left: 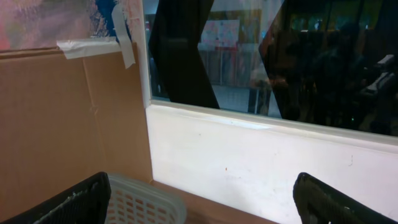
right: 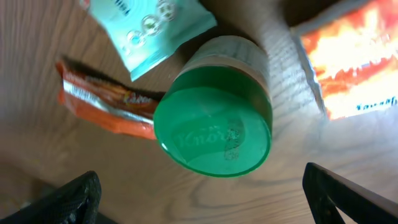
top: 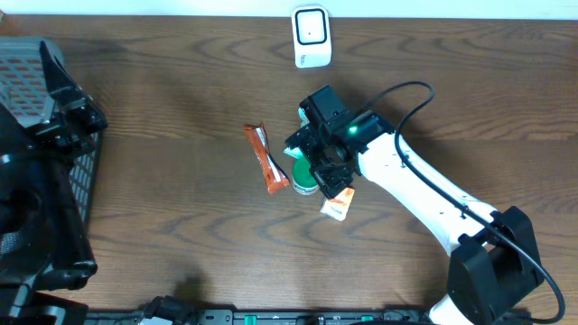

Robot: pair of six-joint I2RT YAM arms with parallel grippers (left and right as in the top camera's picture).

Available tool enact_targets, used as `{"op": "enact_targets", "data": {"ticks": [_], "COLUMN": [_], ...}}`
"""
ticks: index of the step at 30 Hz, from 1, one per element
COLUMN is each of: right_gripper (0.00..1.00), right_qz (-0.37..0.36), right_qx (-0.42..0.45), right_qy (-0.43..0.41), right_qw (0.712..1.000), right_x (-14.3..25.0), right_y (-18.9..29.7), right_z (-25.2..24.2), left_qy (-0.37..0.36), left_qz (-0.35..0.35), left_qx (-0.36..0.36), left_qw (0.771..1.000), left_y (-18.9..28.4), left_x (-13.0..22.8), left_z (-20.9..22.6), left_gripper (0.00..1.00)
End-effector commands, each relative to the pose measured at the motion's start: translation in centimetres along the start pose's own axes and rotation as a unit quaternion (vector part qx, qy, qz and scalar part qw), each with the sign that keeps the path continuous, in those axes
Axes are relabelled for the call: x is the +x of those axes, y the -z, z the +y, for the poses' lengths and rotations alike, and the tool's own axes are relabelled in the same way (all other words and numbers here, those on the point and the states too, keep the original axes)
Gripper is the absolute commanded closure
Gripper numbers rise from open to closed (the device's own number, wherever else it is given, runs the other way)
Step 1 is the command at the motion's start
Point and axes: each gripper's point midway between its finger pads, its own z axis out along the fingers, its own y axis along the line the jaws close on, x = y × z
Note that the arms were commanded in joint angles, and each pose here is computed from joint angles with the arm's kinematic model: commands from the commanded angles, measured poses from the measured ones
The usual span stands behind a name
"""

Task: Scan the item barcode
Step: 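Lower the right gripper over the green-capped bottle and grasp it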

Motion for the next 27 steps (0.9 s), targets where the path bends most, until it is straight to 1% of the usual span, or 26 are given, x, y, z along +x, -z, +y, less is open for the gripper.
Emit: {"op": "enact_targets", "data": {"ticks": [1,5,11,14,15,17,18,22,25,27], "right_gripper": [0.01,0.01,0.01,0.02,0.06,0.2,0.24,0.33,0.4,0.42], "right_qz": [-0.016,-0.018,-0.025,-0.026,-0.026,-0.027,-0.027,-0.03,-0.033,-0.028], "right_qx": [0.008,0.029,0.065,0.07,0.072,0.074,0.076,0.083,0.083,0.085], "right_qy": [-0.085,-0.112,-0.119,-0.121,-0.122,-0.122,-0.122,-0.09,-0.029,0.031], "right_qw": [0.996,0.993,0.99,0.99,0.99,0.989,0.989,0.992,0.996,0.996], "right_x": [-0.2,-0.5,-1.2,-1.5,-1.6,-1.7,-1.7,-2.0,-2.3,-2.5], "right_y": [-0.7,-2.3,-5.2,-6.1,-6.4,-7.1,-7.2,-7.6,-7.4,-7.2], "right_z": [0.1,-0.5,-1.6,-1.7,-1.8,-1.8,-1.9,-2.2,-2.1,-2.1], "left_qy": [0.001,-0.001,-0.003,-0.005,-0.005,-0.005,-0.005,-0.005,-0.005,-0.005], "left_qz": [0.001,0.004,0.007,0.009,0.009,0.01,0.01,0.01,0.01,0.01], "left_qx": [-0.005,-0.005,-0.005,-0.005,-0.005,-0.005,-0.005,-0.005,-0.005,-0.005], "left_qw": [1.0,1.0,1.0,1.0,1.0,1.0,1.0,1.0,1.0,1.0], "left_y": [-0.1,-0.1,-0.2,-0.2,-0.2,-0.3,-0.3,-0.3,-0.3,-0.3], "left_x": [0.1,0.3,0.5,0.6,0.6,0.6,0.6,0.6,0.6,0.6], "left_z": [0.2,0.1,0.1,0.0,0.0,0.0,0.0,0.0,0.0,0.0], "left_gripper": [0.06,0.06,0.07,0.06,0.06,0.06,0.07,0.06,0.06,0.06]}}
